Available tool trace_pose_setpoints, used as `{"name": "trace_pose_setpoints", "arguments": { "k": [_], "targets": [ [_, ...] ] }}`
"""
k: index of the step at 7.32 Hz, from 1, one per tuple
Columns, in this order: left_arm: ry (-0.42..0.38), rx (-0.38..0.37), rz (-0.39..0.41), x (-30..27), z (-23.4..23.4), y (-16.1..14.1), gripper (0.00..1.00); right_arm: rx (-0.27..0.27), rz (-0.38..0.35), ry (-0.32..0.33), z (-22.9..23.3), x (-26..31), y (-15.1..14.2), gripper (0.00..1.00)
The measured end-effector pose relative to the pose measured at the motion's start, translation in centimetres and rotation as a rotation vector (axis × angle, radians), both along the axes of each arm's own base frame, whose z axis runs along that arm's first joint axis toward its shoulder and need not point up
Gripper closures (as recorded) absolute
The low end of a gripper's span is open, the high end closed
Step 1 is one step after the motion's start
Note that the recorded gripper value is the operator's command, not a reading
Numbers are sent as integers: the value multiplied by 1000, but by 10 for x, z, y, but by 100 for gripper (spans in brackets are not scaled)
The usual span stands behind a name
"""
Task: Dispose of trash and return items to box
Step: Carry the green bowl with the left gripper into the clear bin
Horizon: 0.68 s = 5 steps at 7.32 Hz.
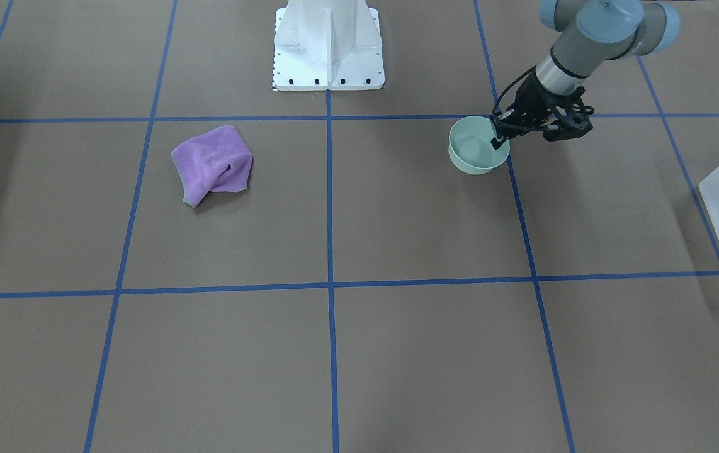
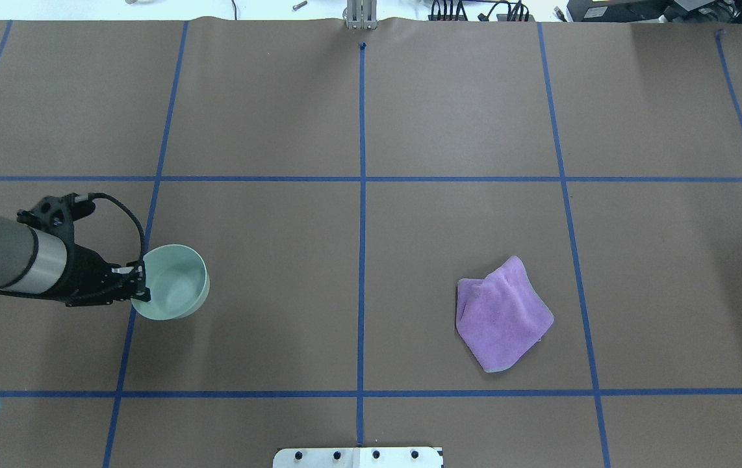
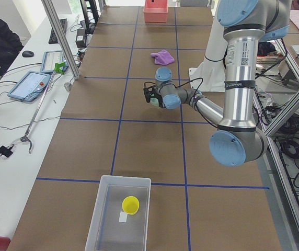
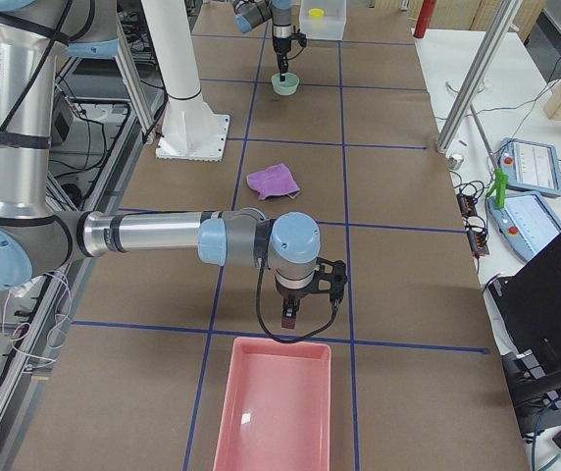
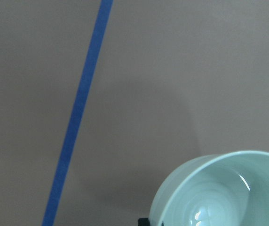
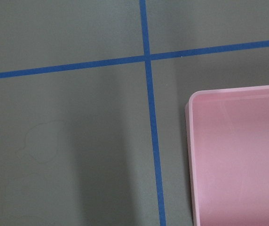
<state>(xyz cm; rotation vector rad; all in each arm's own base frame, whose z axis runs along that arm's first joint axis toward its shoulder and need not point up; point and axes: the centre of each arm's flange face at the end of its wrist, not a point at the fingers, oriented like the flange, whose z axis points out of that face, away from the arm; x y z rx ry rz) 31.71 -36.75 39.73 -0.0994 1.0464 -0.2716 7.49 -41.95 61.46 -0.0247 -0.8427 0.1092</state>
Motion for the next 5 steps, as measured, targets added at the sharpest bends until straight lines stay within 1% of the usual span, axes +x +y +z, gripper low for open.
{"name": "trace_pose_setpoints", "arguments": {
  "k": [1,2,3,4,5],
  "targets": [
    [3,28,-8,-43,9,-19,100,1,0,0,0,0,0,0],
    [-7,77,-8,-91,28,-40,100,3,0,1,-1,0,-1,0],
    [-25,123,-8,-143,61,-63,100,5,-1,0,-1,0,-1,0],
    [-42,161,-7,-201,109,-88,100,6,-1,0,-2,-1,-2,0],
    [-53,196,-6,-262,166,-104,100,8,-2,-1,-3,-1,-2,0]
  ]
}}
